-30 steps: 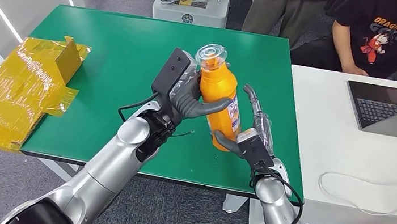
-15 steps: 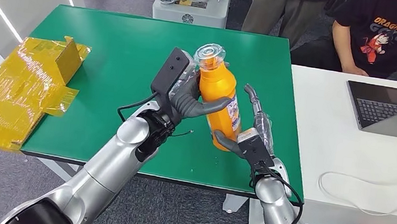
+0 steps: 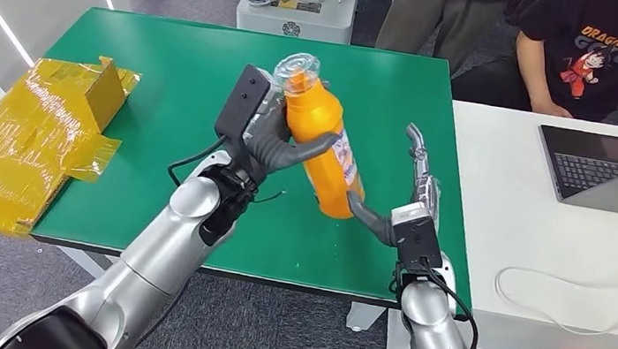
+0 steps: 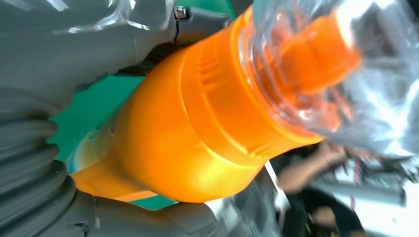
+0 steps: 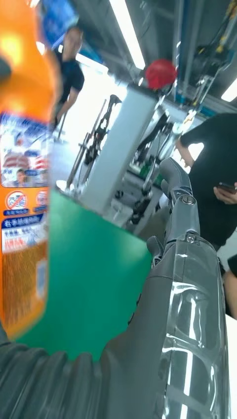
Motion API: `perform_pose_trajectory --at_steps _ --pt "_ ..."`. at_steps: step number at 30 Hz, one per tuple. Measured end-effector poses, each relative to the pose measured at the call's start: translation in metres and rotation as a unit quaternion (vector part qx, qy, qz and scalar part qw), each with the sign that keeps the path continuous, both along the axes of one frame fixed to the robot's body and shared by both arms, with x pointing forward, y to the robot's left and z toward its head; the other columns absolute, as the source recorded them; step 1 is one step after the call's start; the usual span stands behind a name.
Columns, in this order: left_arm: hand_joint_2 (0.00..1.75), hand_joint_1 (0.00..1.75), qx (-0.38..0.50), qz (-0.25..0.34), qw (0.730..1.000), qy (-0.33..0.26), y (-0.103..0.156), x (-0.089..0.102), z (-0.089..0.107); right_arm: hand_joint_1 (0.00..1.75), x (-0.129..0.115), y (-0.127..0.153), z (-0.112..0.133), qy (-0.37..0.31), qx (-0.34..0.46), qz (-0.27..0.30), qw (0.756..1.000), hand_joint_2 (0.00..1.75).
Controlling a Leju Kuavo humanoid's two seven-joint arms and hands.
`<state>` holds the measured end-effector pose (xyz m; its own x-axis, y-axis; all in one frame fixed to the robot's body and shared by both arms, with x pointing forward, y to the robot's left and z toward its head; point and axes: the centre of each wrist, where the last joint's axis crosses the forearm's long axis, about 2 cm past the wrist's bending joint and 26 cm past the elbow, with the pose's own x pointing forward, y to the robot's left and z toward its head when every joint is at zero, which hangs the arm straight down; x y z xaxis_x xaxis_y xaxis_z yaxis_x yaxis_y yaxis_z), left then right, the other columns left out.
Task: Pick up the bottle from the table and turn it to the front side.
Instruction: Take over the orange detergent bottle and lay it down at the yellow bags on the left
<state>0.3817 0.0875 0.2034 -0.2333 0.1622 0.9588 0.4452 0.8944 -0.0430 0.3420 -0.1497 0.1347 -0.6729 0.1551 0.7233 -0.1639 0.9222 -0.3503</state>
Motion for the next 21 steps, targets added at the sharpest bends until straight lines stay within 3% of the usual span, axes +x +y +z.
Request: perform_pose_trajectory --at_steps 6,11,21 --pt "1.75 1.75 0.003 0.06 0.998 -0.012 0.04 0.013 -0.003 0.0 -0.043 0.015 0.019 -0.014 0.068 0.015 0.997 1.75" --pt "1.75 1.75 0.005 0.078 0.997 -0.006 0.054 0.012 -0.013 0.0 -0.073 0.018 0.031 -0.033 0.101 0.015 0.994 1.75" --pt "1.75 1.75 0.013 0.102 0.995 -0.006 0.064 0.008 -0.02 0.0 -0.091 0.02 0.043 -0.035 0.123 0.039 0.991 1.75"
